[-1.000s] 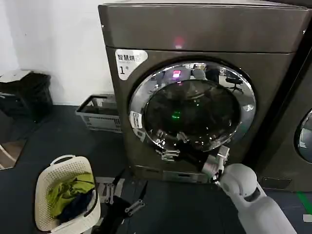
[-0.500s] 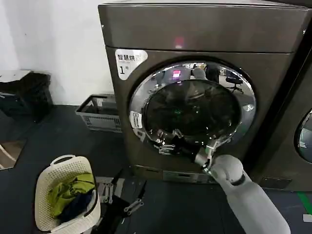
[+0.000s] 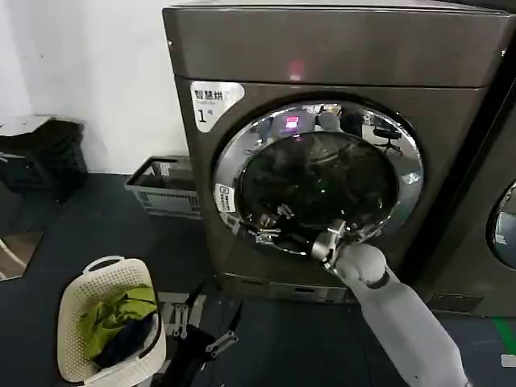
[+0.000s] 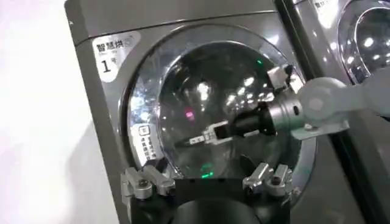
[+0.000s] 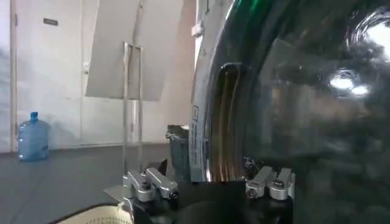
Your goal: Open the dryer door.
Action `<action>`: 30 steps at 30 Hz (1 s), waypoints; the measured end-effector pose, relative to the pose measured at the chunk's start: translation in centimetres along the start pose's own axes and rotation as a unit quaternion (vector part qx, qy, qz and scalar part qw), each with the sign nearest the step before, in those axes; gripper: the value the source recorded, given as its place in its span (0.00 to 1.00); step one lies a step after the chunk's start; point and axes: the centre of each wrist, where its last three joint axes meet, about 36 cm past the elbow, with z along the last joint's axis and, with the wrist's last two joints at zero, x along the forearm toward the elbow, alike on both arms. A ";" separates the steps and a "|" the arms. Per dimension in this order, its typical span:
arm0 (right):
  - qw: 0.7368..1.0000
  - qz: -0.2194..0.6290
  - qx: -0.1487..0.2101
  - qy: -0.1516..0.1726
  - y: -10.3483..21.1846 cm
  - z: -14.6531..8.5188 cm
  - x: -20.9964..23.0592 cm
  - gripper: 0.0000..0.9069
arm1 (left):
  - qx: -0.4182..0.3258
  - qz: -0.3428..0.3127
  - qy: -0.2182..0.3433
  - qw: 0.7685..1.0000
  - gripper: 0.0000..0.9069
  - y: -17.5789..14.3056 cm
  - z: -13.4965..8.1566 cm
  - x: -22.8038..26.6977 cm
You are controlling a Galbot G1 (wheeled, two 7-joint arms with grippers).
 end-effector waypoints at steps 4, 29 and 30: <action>1.000 -0.001 -0.003 0.002 -0.2 0.2 -0.5 1.00 | 0.000 0.001 0.001 1.000 1.00 0.0 0.1 0.0; 1.000 0.018 -0.014 0.010 0.0 0.1 -3.3 1.00 | 0.001 0.004 0.000 1.000 1.00 -0.2 0.3 -0.1; 1.000 0.018 -0.014 0.010 0.0 0.1 -3.4 1.00 | 0.001 0.004 0.000 1.000 1.00 -0.2 0.3 -0.1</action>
